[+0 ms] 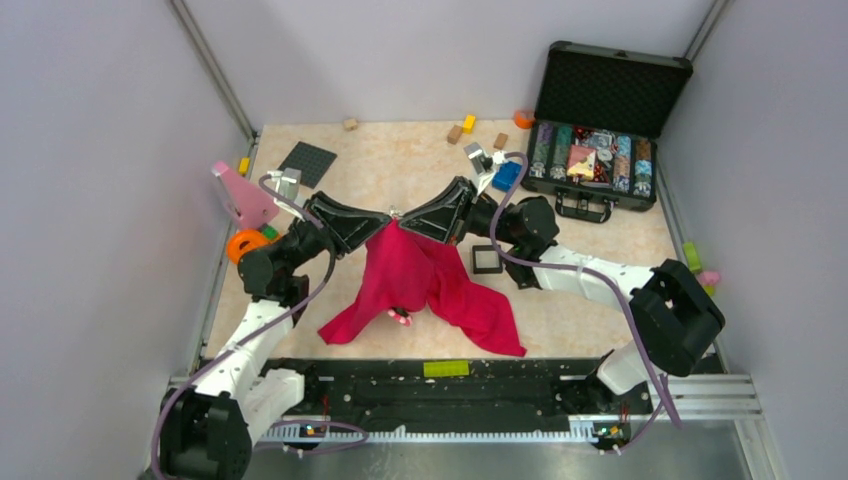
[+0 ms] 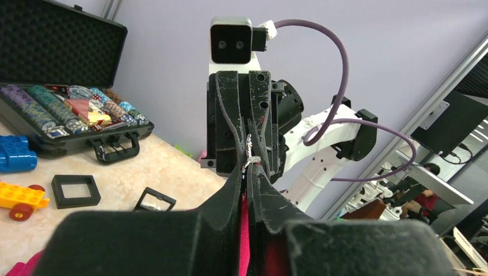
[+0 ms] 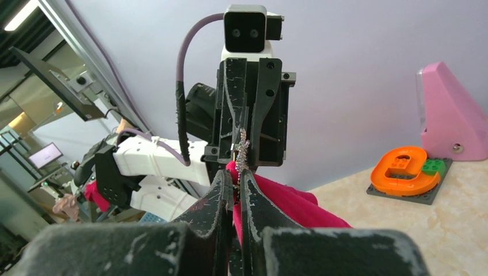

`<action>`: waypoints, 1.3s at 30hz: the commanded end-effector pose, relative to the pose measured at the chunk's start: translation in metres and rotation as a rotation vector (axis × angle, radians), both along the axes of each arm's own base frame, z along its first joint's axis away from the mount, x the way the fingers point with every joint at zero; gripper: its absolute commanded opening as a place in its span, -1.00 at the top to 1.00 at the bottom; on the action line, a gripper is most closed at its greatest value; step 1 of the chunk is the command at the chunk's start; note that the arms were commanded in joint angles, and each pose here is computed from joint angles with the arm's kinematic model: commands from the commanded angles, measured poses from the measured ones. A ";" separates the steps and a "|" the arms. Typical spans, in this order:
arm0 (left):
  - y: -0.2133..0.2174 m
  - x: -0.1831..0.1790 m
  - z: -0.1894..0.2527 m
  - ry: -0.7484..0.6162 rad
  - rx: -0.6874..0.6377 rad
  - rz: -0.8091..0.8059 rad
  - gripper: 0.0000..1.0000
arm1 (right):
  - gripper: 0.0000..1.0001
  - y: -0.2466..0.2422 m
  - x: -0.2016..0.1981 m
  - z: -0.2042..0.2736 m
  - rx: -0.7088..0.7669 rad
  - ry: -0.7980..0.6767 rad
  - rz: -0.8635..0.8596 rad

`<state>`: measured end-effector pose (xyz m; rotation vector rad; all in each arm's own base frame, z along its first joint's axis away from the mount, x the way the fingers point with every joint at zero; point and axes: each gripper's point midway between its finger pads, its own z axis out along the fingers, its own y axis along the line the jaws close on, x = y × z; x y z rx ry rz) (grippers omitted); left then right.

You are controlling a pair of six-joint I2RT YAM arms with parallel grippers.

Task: Remove the brooch from the garment
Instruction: Remove the brooch from the clothes.

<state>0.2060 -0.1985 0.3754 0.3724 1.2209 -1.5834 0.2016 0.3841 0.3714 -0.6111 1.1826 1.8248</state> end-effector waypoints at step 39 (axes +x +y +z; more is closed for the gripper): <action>0.007 -0.002 0.019 -0.115 0.050 0.115 1.00 | 0.04 0.002 -0.001 -0.020 -0.091 -0.161 -0.053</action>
